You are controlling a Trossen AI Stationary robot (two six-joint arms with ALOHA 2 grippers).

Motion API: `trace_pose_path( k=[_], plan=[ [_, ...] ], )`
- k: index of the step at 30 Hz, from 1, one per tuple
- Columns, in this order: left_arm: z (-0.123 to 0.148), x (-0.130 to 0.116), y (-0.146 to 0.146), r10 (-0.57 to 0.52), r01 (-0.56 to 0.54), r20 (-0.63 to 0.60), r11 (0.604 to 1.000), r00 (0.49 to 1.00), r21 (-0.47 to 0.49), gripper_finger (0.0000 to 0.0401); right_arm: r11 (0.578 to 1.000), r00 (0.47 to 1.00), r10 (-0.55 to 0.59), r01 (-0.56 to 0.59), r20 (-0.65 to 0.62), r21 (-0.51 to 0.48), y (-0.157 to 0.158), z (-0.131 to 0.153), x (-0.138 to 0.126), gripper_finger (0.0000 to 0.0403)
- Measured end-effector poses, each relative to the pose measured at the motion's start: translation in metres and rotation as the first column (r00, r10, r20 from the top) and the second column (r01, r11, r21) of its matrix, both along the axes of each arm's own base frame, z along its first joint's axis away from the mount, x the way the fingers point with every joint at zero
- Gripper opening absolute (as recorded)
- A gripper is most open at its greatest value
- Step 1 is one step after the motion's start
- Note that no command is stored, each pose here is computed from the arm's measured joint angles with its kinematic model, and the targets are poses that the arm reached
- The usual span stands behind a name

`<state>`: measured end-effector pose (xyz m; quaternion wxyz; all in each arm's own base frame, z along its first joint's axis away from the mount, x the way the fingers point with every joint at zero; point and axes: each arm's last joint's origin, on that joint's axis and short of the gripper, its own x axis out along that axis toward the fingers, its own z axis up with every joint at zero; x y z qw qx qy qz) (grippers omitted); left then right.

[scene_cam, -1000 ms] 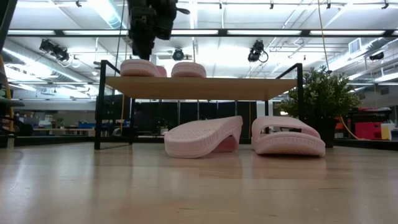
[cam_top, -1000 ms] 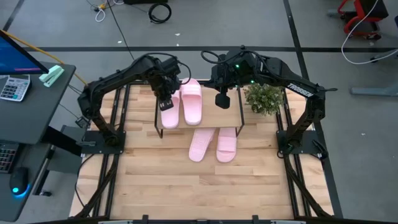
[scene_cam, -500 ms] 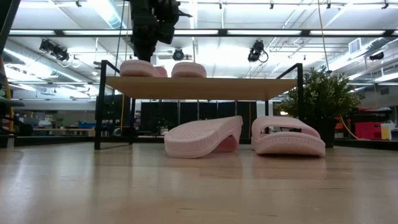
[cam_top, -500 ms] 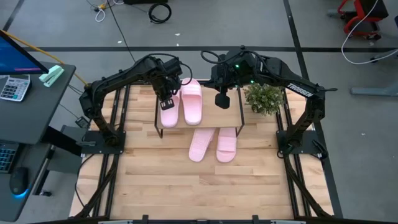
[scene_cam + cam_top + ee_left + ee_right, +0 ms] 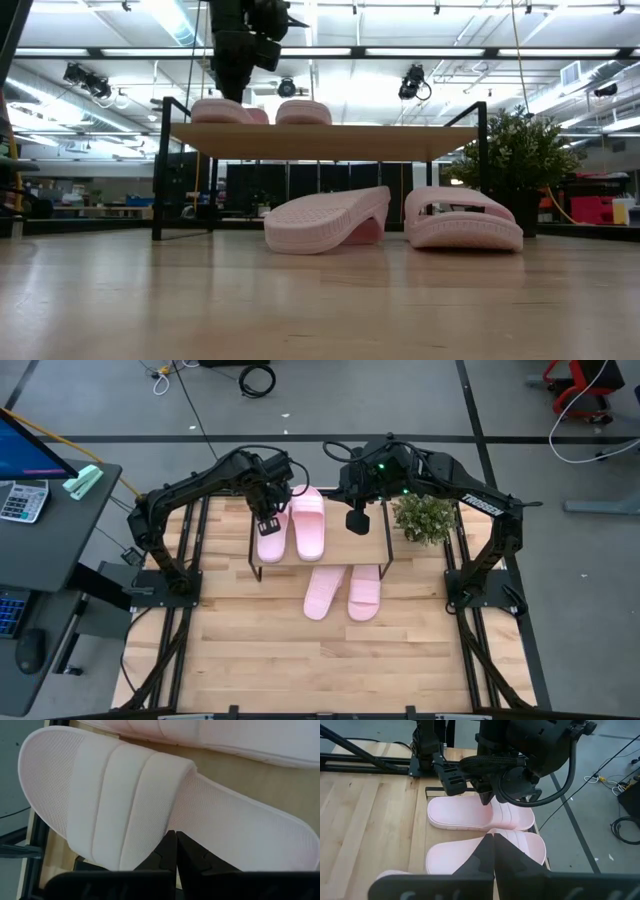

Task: Pick and place slides into the shelf
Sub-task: Adjust the pink slipper on the shelf, then put the pink slipper on the shelf

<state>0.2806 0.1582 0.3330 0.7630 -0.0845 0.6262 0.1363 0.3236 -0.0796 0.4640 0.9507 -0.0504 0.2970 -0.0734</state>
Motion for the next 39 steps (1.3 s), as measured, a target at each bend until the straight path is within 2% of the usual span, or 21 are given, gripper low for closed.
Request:
trace_pose_path(
  k=[6,16,25,32,35,39],
  plan=[
    [0.000,0.001,0.000,0.024,-0.024,0.008,1.000,1.000,-0.002,0.0006,1.000,1.000,0.004,-0.004,0.000,0.002,0.000,0.000,0.000,0.0001],
    [0.002,-0.002,-0.002,0.050,-0.050,0.010,0.999,0.999,-0.012,0.0057,0.999,1.000,0.022,-0.022,-0.005,0.031,-0.001,-0.001,-0.001,0.0006],
    [0.033,-0.022,-0.017,0.071,-0.075,0.118,0.997,0.990,0.026,0.0073,0.998,0.996,0.007,-0.002,-0.094,0.055,-0.003,-0.004,-0.016,0.0007],
    [0.062,-0.028,-0.053,0.132,-0.112,0.322,0.990,0.937,-0.080,0.0067,0.991,0.979,-0.010,0.037,-0.204,0.130,0.006,-0.001,-0.046,0.0006],
    [0.072,-0.017,-0.076,0.145,-0.112,0.423,0.989,0.894,-0.101,0.0068,0.985,0.971,-0.021,0.061,-0.238,0.162,0.012,0.001,-0.060,0.0007],
    [0.078,0.001,-0.112,0.098,-0.059,0.517,0.994,0.851,-0.092,0.0075,0.977,0.973,-0.044,0.089,-0.228,0.194,0.019,0.002,-0.079,0.0009]
  ],
)
